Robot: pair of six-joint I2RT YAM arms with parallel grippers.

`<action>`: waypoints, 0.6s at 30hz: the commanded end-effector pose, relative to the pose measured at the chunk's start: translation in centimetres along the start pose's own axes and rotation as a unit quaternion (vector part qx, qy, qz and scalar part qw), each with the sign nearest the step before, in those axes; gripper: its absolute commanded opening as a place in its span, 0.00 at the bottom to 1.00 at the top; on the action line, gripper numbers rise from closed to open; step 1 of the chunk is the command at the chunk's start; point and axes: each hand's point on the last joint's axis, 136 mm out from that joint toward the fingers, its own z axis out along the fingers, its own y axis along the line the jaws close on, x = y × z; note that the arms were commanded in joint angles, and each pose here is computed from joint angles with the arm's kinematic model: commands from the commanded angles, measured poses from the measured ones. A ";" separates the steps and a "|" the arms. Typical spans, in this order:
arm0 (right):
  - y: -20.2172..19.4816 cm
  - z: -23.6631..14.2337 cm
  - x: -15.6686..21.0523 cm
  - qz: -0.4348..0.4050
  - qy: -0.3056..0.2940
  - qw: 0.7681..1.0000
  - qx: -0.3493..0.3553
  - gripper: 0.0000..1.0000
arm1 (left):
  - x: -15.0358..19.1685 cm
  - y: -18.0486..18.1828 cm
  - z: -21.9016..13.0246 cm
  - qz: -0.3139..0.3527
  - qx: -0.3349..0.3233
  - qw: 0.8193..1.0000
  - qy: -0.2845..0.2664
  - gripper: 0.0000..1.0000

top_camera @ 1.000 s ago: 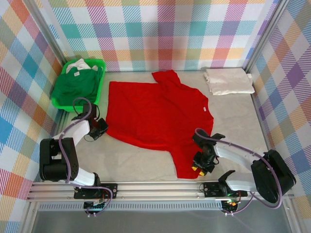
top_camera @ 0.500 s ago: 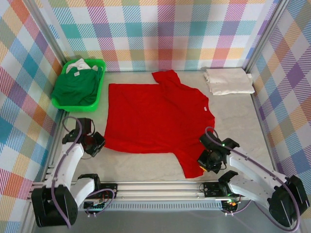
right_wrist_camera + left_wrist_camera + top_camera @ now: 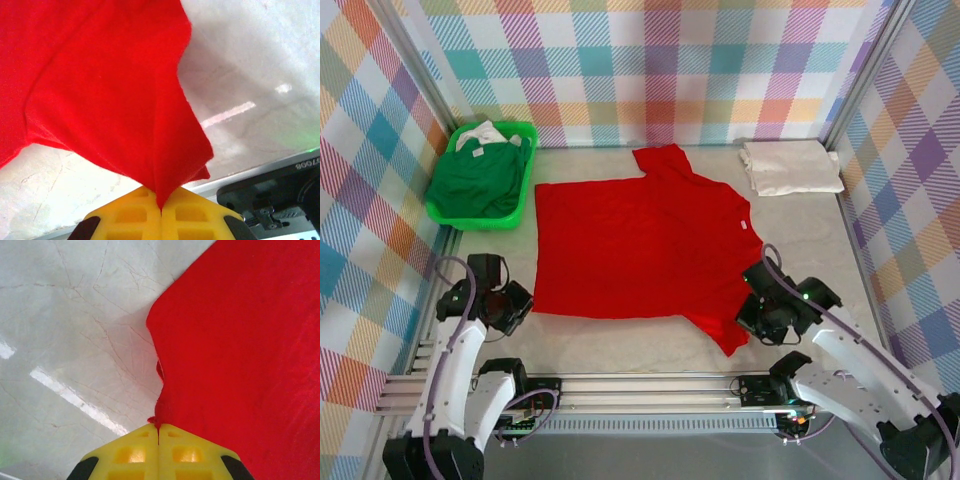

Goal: Fold and stack the t-shirts

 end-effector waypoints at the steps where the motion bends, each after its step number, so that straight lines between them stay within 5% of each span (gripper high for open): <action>1: 2.3 -1.0 -2.7 -0.040 -0.044 0.998 -0.014 0.00 | -3.1 -2.2 -0.5 0.013 0.028 0.998 -0.058 0.00; 8: 5.7 -1.0 -7.3 -0.064 -0.068 0.995 -0.036 0.00 | -4.7 -4.4 2.8 0.033 0.032 0.999 -0.028 0.00; 18: 9.6 0.1 -11.2 -0.113 -0.062 0.991 -0.035 0.02 | -6.5 -4.6 2.0 0.068 -0.002 0.996 -0.050 0.00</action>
